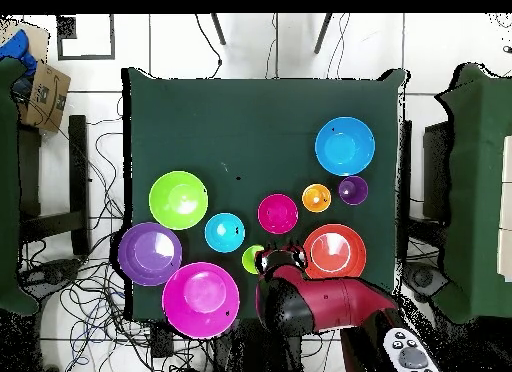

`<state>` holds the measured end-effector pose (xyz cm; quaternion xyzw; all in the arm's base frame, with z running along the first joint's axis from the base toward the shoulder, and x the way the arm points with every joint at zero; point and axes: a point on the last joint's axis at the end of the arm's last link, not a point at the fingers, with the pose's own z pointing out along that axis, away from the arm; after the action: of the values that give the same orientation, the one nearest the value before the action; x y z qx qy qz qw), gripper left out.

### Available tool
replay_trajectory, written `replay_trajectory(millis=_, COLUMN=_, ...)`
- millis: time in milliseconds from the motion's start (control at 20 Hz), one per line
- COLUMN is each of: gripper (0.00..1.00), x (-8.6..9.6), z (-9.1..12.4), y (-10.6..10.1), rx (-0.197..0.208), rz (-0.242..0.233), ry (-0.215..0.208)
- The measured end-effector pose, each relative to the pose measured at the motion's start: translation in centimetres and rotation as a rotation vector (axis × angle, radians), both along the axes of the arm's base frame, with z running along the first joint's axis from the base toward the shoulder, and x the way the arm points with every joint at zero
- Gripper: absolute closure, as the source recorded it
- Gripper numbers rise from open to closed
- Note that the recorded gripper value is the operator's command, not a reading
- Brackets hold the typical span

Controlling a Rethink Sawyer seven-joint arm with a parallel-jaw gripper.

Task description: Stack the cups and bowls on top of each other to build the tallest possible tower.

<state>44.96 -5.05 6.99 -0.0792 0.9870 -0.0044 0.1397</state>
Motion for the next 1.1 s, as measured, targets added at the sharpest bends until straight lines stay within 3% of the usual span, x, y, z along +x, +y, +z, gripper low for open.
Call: replay_trajectory(millis=1100, gripper=0.0, x=-0.27, z=0.34, y=-0.55, rx=-0.013, rz=-0.01, ry=-0.001)
